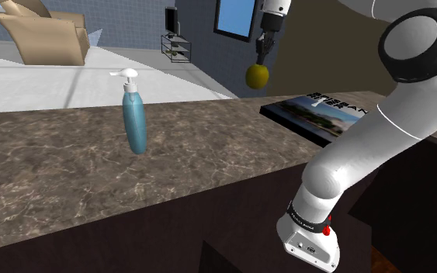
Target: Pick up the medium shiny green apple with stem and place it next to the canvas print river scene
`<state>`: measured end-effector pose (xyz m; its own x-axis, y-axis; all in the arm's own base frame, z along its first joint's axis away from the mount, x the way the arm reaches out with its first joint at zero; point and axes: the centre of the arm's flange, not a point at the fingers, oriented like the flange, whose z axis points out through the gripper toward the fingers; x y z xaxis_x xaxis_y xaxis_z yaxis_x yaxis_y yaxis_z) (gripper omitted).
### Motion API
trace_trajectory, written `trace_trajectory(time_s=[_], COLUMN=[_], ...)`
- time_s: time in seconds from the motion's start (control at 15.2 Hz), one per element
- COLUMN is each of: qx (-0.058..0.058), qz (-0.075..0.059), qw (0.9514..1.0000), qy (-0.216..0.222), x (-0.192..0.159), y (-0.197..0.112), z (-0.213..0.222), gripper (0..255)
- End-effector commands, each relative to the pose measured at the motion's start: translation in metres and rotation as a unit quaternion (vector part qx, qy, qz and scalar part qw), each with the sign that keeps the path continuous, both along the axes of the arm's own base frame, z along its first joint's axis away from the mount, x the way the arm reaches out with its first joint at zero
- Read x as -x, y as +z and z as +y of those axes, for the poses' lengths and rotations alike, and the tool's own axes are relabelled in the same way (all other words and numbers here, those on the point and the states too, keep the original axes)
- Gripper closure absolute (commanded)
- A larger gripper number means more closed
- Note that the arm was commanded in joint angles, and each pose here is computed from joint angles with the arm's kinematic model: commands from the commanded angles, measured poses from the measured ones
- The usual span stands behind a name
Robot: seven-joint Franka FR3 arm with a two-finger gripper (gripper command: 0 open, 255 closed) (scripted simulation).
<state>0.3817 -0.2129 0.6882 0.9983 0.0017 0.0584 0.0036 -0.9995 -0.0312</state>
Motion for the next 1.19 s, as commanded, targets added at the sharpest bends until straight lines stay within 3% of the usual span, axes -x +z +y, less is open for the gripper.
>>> trace_trajectory(time_s=[0.0,0.33,1.12], qx=[0.0,0.0,0.0], qz=[0.0,0.0,0.0], qw=[1.0,1.0,1.0], qy=[0.001,0.001,0.001], x=[0.005,0.013,0.013], y=[0.004,0.004,-0.059], z=[-0.028,-0.089,-0.089], gripper=[255,255,255])
